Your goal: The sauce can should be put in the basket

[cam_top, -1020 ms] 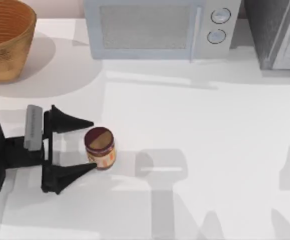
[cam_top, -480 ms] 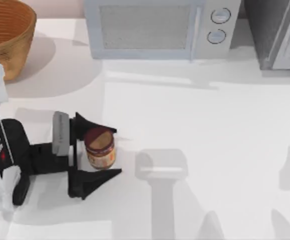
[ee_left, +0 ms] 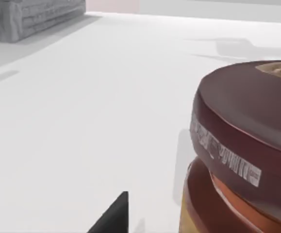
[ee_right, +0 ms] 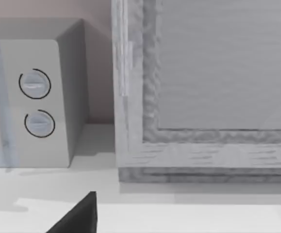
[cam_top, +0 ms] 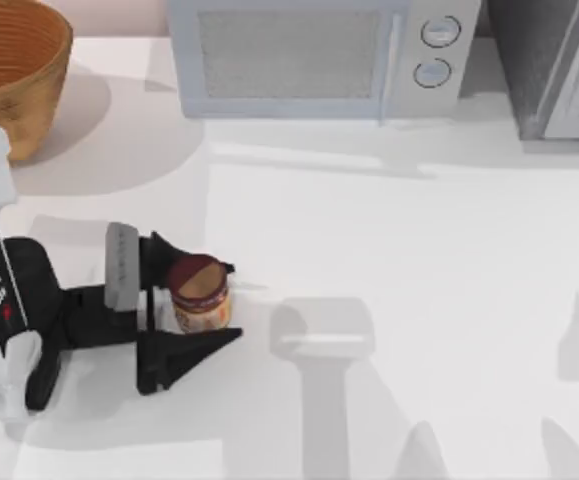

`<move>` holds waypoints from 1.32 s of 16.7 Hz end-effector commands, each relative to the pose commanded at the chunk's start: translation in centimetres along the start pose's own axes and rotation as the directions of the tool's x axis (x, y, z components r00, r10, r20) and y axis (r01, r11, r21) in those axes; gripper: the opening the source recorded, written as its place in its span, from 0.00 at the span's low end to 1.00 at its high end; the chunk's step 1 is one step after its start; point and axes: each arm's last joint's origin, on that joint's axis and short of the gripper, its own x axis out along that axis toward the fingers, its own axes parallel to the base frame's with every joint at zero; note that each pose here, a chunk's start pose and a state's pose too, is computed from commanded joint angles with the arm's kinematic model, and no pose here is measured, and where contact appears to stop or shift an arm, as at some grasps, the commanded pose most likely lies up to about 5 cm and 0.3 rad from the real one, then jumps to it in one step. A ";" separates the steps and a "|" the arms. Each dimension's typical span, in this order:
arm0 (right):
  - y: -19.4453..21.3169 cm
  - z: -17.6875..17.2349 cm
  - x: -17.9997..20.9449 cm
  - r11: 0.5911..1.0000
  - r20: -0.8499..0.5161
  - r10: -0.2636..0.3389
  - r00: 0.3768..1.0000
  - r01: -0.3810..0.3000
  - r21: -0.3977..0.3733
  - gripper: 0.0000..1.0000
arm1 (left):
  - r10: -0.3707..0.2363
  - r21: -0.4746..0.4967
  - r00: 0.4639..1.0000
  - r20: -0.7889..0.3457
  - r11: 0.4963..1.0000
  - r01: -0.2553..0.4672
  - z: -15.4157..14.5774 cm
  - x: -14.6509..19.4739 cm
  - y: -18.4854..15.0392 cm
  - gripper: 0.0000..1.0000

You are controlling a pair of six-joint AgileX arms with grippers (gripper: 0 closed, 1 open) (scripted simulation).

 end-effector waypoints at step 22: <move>0.0 0.0 0.0 1.000 0.000 0.000 1.000 0.000 0.000 1.00 | 0.015 0.048 1.000 0.011 0.999 -0.015 1.8 -0.4 3.5 0.00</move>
